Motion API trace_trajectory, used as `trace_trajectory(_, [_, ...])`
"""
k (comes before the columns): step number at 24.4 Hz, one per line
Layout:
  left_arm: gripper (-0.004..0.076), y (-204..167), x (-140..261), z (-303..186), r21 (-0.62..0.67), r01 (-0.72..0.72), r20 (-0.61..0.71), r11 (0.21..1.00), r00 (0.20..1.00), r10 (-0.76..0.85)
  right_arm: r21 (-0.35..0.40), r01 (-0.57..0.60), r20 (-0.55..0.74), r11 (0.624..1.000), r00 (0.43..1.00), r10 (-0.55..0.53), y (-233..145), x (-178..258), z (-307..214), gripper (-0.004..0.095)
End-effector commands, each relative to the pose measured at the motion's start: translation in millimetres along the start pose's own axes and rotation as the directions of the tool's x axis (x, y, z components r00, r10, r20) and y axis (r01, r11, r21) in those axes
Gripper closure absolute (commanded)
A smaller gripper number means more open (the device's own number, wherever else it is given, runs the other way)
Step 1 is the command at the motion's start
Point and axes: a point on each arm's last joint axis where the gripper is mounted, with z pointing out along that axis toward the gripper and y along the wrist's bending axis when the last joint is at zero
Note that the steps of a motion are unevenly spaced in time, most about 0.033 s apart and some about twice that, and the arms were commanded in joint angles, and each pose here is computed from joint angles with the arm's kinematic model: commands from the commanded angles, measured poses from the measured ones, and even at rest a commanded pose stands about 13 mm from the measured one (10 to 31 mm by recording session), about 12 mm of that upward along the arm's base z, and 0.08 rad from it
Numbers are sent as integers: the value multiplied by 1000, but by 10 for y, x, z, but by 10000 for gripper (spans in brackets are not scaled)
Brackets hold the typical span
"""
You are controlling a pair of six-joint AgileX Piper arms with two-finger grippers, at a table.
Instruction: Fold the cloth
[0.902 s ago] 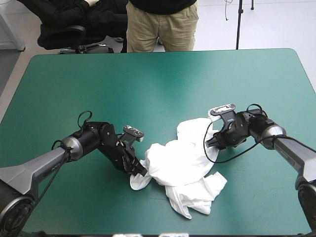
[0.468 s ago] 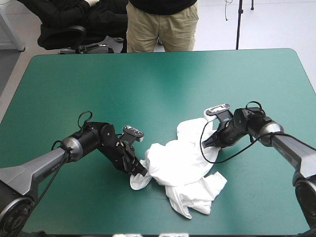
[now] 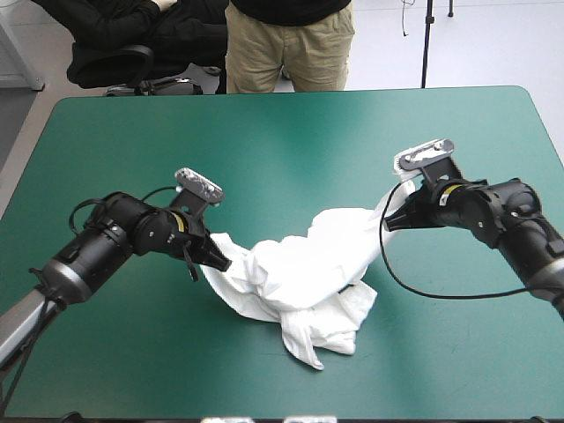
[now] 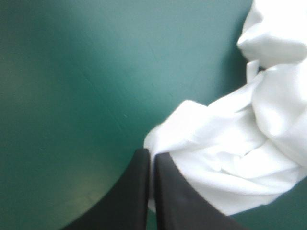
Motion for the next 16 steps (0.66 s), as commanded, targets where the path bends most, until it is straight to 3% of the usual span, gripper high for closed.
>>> trace_trajectory(1, [741, 134, -247, -633, -120, -1, 217, 993, 976, 27, 55, 25, 234, 998, 972, -37, -64, -311, -595, 925])
trace_trajectory(5, [741, 295, -425, -1326, -277, 28, 381, 960, 921, 83, 101, 48, 397, 994, 914, -84, -102, -546, -1180, 925])
trace_trajectory(9, [741, 410, -511, -2070, -396, 101, 551, 913, 821, 149, 158, 65, 555, 985, 819, -143, -127, -731, -1795, 925])
trace_trajectory(12, [741, 442, -472, -2951, -439, 199, 739, 876, 635, 226, 219, 78, 691, 973, 691, -211, -130, -846, -2469, 925])
trace_trajectory(16, [741, 409, -215, -3789, -455, 293, 858, 841, 397, 325, 270, 100, 787, 958, 551, -280, -87, -816, -3179, 925])
